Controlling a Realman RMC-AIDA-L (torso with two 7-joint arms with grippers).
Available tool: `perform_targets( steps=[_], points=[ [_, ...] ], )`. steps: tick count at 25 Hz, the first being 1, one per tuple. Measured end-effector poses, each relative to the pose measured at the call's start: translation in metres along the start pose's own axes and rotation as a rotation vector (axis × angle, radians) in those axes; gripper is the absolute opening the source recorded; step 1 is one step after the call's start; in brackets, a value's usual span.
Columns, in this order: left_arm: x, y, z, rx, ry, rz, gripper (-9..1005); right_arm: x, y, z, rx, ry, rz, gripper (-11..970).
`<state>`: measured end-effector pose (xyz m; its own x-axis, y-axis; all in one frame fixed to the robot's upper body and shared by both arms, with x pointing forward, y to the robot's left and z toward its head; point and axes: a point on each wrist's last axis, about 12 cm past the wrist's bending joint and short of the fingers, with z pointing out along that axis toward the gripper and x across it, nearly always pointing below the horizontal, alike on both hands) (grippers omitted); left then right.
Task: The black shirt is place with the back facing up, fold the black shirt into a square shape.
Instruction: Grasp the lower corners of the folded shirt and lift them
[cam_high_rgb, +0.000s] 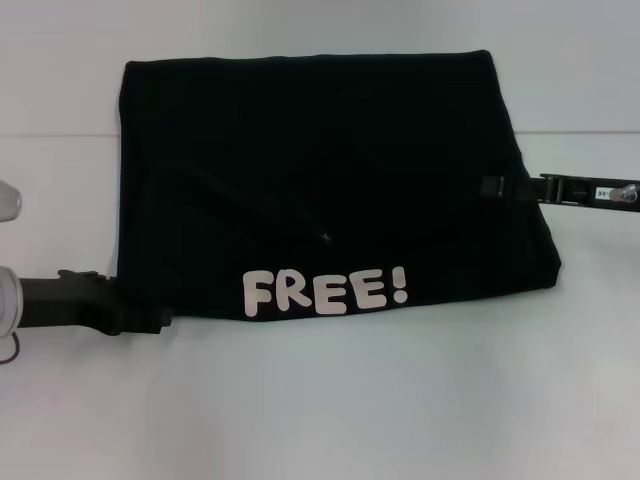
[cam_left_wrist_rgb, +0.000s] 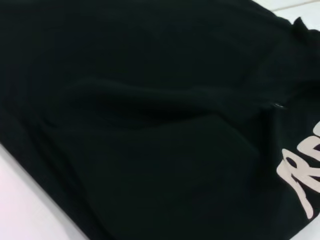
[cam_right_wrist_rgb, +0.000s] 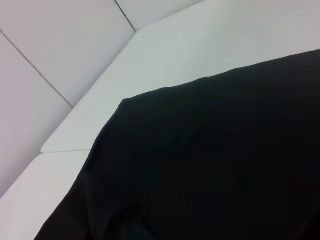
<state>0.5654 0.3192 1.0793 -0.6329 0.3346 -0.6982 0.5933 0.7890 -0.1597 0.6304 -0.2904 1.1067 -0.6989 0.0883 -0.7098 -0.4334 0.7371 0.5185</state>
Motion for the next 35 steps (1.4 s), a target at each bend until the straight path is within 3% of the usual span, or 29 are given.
perform_targets(
  steps=[7, 13, 18, 25, 32, 35],
  points=[
    [-0.002, 0.001, 0.003, 0.001, 0.003, 0.005, 914, 0.001, -0.001, -0.001, 0.004, -0.001, 0.003, 714],
    [-0.002, 0.004, 0.002, -0.013, -0.001, 0.002, 727, 0.001, -0.001, -0.001, 0.005, -0.001, 0.003, 713],
    [-0.002, 0.007, 0.002, -0.034, 0.002, 0.002, 480, 0.003, -0.003, -0.002, 0.008, 0.0, 0.006, 713],
    [-0.003, 0.008, 0.001, -0.033, 0.006, 0.008, 270, 0.006, -0.004, -0.004, 0.012, 0.013, 0.006, 713],
    [-0.004, 0.009, -0.003, -0.023, 0.011, 0.015, 48, 0.017, -0.014, -0.01, 0.081, 0.157, 0.011, 713],
    [-0.004, 0.009, -0.004, -0.022, 0.012, 0.016, 38, 0.022, -0.016, -0.01, 0.102, 0.19, 0.013, 713]
  ],
)
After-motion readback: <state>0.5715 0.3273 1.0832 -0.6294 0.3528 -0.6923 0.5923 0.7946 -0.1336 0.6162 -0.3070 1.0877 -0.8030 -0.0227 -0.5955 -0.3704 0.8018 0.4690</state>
